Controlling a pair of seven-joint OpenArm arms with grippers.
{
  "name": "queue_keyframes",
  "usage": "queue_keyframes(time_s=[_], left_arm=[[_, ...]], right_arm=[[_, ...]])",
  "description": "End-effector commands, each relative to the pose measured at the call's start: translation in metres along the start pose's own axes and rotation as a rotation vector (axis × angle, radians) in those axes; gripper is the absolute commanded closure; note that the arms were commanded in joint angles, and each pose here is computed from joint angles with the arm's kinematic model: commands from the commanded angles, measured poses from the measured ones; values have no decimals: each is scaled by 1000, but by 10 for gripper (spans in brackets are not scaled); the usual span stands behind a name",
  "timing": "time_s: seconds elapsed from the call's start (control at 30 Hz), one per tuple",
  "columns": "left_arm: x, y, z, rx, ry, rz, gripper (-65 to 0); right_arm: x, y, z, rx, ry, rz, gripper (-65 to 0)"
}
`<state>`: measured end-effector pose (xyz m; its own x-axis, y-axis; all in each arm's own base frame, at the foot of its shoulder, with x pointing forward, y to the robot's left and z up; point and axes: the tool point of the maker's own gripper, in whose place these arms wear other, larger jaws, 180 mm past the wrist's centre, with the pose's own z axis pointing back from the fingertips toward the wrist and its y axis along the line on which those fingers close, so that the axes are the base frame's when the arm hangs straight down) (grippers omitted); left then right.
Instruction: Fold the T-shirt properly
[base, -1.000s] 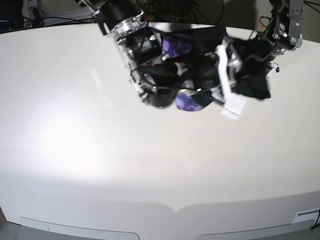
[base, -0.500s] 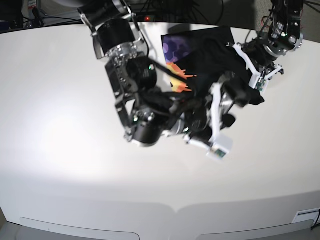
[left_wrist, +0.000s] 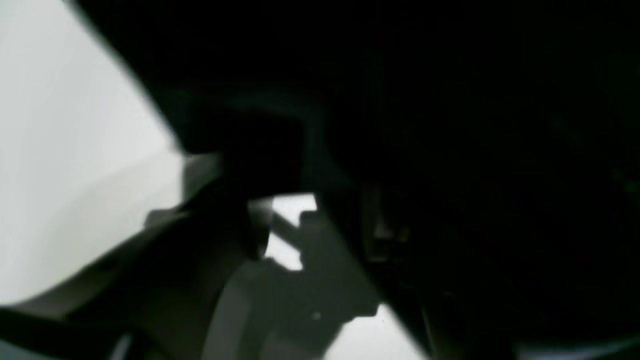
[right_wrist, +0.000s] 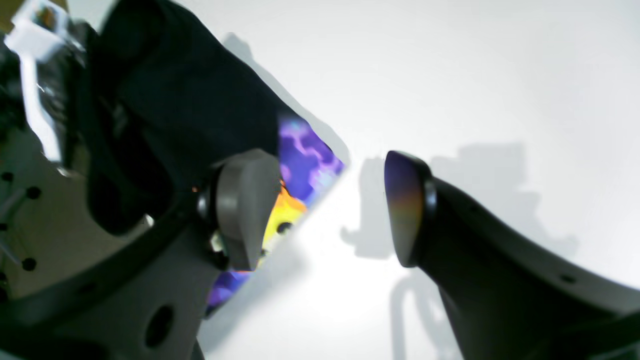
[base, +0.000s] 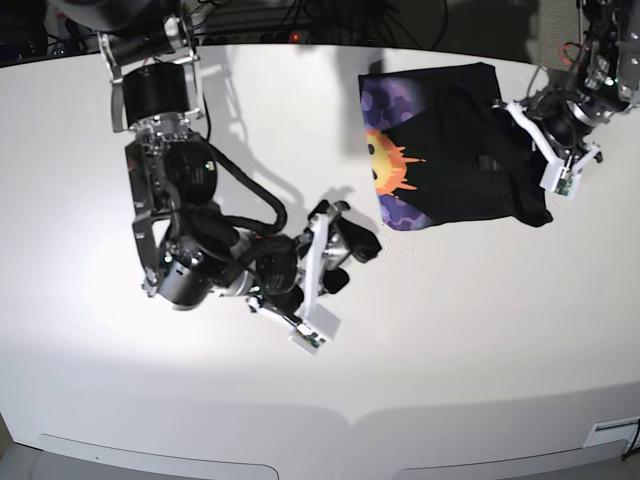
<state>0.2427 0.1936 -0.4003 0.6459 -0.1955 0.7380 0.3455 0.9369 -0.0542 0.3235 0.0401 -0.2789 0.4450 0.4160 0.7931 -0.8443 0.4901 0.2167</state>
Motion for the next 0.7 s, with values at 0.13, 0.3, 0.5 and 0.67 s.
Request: queue_keyframes(time_s=[0.13, 0.3, 0.5, 0.67], left_arm=[[19, 13, 8, 35, -32, -87, -251], [14, 44, 16, 143, 36, -162, -251], [17, 114, 44, 422, 126, -252, -251], [34, 121, 53, 464, 91, -243, -251]], right_arm=[[11, -2, 8, -2, -40, 25, -353], [10, -2, 8, -3, -37, 25, -353], [9, -4, 8, -8, -31, 25, -353], [7, -7, 8, -24, -20, 30, -353]])
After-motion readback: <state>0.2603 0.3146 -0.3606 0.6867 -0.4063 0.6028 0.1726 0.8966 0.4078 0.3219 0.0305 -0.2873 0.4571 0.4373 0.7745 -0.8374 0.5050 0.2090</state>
